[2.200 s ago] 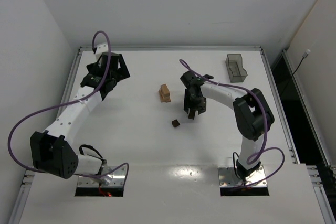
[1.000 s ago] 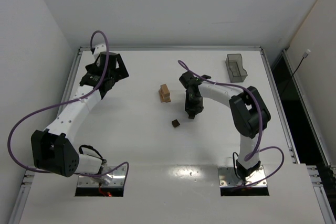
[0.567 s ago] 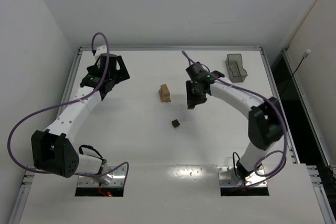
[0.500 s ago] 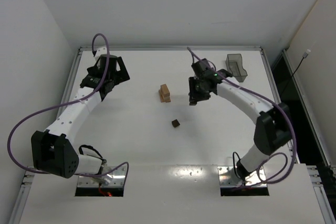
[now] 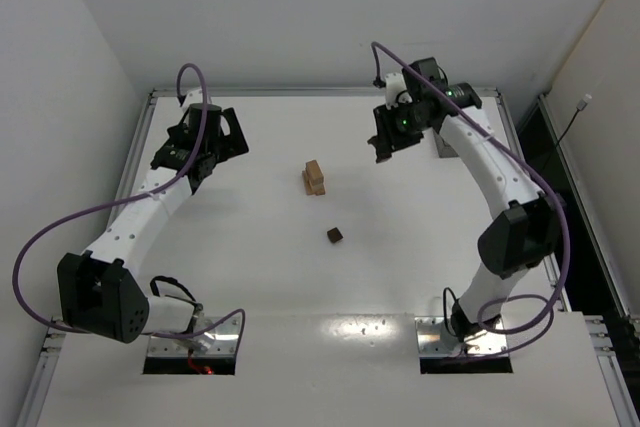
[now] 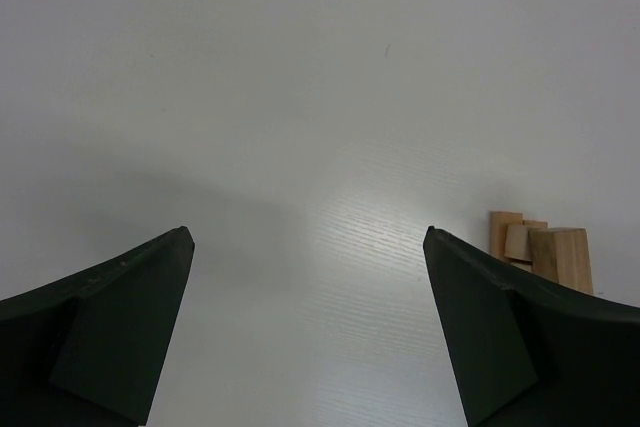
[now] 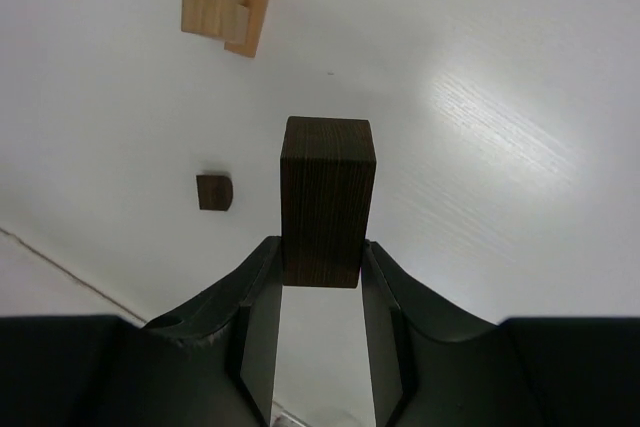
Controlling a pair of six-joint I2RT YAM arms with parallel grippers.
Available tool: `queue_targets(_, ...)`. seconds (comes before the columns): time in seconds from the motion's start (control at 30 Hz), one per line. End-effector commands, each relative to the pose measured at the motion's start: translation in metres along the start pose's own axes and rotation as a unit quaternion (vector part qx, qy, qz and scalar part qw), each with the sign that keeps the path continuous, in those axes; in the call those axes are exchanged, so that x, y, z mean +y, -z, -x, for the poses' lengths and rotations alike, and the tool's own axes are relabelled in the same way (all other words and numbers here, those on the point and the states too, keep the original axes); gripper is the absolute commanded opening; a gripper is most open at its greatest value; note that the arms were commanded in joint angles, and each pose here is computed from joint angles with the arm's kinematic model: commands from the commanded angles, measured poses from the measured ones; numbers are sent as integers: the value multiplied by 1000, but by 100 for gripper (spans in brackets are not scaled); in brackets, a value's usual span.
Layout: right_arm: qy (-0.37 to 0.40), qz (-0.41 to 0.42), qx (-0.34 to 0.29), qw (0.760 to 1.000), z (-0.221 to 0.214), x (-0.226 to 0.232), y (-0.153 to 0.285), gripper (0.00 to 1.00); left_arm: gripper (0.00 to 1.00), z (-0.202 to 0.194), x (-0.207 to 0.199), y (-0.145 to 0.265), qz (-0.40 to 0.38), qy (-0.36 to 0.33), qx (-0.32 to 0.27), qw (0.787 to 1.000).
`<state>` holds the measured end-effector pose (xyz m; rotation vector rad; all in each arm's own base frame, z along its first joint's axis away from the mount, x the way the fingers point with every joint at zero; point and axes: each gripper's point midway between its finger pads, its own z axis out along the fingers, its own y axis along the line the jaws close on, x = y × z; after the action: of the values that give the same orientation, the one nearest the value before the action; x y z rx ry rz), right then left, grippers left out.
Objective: Build the wood block tower
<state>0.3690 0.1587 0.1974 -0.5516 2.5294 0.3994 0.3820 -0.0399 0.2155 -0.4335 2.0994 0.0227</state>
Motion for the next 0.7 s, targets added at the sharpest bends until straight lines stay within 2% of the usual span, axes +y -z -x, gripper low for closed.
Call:
queue_targets(0.0,66,40,-10,997,26,9,6,0,100,19,-3,8,-18,8,-30,999)
queue_targets(0.1,78,46,-20,996,43,14,6,0,100,19,-3,8,-18,8,-30,999)
queue_targets(0.37,83,58,35,994,44,41,-27,0,100,16,-4,2,-16,2,-26,1000)
queue_targets(0.57,70,12,46,996,53,50,-46,0,100,12,-3,1,-15,5,-22,1000)
queue_targets(0.67,63,-51,52,995,50,50,-56,0,100,14,2,0,-6,7,-25,1000)
